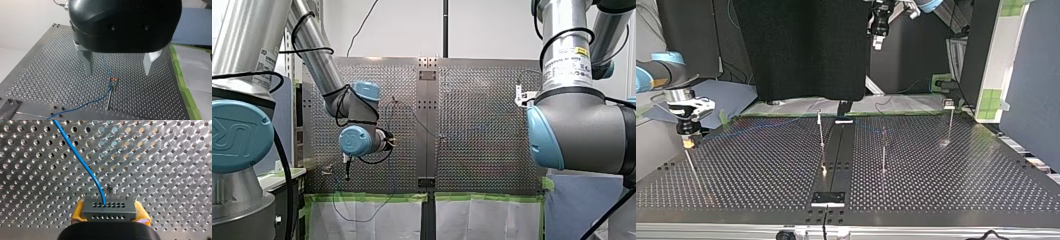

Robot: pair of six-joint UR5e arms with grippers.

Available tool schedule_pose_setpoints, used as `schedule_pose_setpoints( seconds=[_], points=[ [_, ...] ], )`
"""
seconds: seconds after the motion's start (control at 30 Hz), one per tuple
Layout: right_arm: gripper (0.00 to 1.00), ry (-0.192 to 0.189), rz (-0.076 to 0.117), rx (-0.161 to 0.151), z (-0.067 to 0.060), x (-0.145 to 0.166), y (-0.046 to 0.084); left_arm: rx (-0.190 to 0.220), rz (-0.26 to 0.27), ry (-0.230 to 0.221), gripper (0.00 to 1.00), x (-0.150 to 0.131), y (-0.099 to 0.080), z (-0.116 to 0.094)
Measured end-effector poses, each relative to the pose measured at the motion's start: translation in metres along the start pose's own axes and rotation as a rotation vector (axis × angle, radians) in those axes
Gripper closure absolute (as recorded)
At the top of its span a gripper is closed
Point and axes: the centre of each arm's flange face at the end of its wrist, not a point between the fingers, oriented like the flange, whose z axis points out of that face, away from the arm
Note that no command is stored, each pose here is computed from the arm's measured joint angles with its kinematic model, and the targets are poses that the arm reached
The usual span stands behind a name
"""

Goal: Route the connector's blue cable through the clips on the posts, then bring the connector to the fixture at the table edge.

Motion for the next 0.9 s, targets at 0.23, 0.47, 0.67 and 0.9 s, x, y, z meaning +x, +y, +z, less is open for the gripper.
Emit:
schedule_pose_setpoints(
  seconds=[0.23, 0.47, 0.67, 0.9],
  points=[
    [1.0, 0.003, 0.002, 0.004, -0.0002, 0.0003, 0.0029, 0.0, 0.0, 0.0, 0.0, 0.0, 0.0001, 0.0001],
    [1.0, 0.013, 0.008, 0.019, 0.0005, 0.0014, 0.0038, -0.001, 0.002, 0.002, 0.0, 0.0002, 0.0003, -0.0001],
    [1.0, 0.016, 0.01, 0.031, 0.0005, 0.0014, 0.0045, -0.002, 0.004, 0.004, 0.0, 0.0003, 0.0005, -0.0004],
    [1.0, 0.018, 0.009, 0.034, 0.0009, 0.0012, 0.0049, -0.002, 0.005, 0.005, 0.0, 0.0004, 0.0006, -0.0003]
  ],
)
